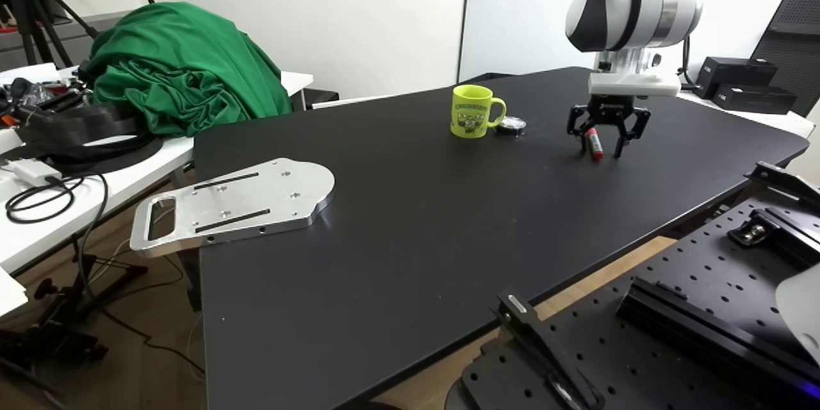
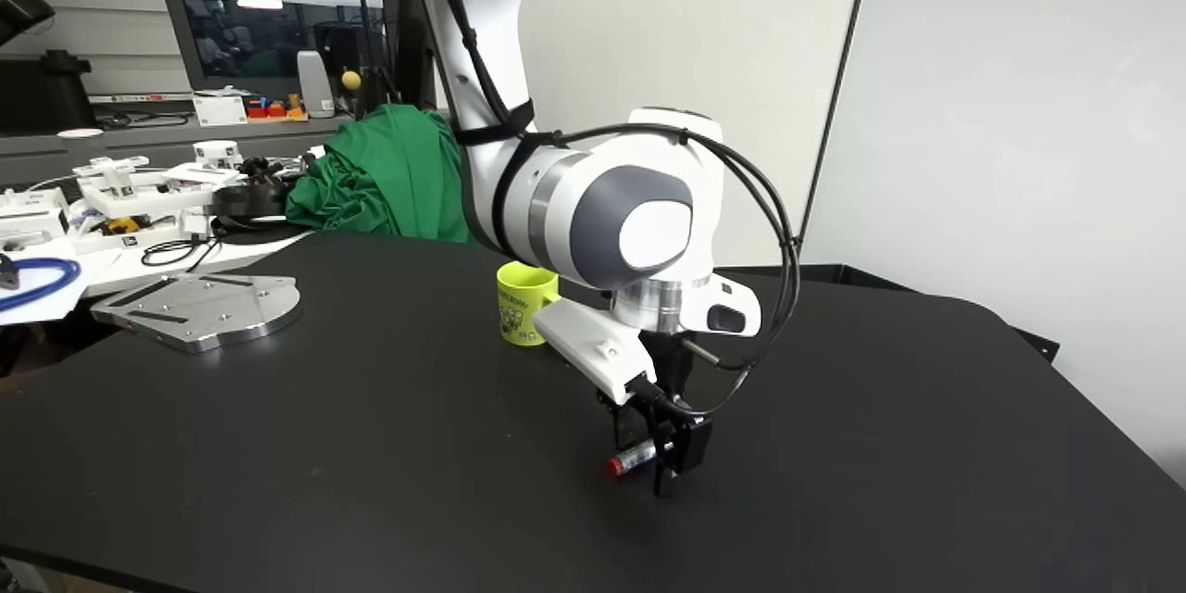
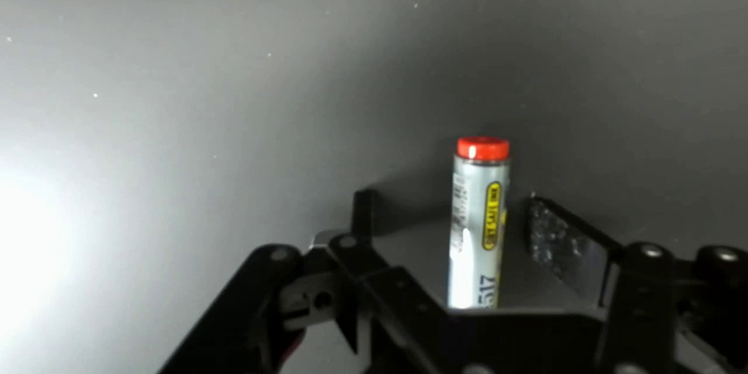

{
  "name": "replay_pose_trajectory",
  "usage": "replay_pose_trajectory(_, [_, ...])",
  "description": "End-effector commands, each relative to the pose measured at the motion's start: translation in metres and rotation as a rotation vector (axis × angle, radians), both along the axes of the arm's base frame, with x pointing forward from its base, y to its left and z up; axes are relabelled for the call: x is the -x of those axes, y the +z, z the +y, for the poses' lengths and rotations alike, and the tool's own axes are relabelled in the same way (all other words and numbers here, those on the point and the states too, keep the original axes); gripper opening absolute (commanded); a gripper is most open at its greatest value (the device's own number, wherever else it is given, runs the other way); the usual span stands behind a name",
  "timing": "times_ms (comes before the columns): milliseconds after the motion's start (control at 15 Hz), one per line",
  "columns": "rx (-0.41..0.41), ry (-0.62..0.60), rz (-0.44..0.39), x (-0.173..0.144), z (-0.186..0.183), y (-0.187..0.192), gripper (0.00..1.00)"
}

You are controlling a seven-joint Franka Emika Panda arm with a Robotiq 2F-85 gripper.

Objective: Place the red marker inside the yellow mug, take the marker out of the mug then place it back inside the mug

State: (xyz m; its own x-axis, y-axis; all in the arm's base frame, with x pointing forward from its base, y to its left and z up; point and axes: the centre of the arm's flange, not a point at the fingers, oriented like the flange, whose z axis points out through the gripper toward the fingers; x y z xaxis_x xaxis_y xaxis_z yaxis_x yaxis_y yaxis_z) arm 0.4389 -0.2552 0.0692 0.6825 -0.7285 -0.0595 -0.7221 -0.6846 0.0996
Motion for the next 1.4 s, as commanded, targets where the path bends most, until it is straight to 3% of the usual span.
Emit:
replay_pose_trajectory(0, [0.015, -0.039, -0.005, -0.007, -0.001, -0.01, 0.39])
replay_pose_trajectory(400, [0.061, -0.12, 0.08, -0.009, -0.014, -0.007, 0.02])
replay_pose_trajectory(467, [0.058, -0.134, 0.099, -0.013, -0.014, -0.006, 0.06])
replay_pose_trajectory(733, [0.044, -0.168, 0.129, -0.04, -0.008, 0.007, 0.06])
replay_pose_trajectory(1333, [-0.031, -0.213, 0.119, -0.155, 0.038, 0.065, 0.06])
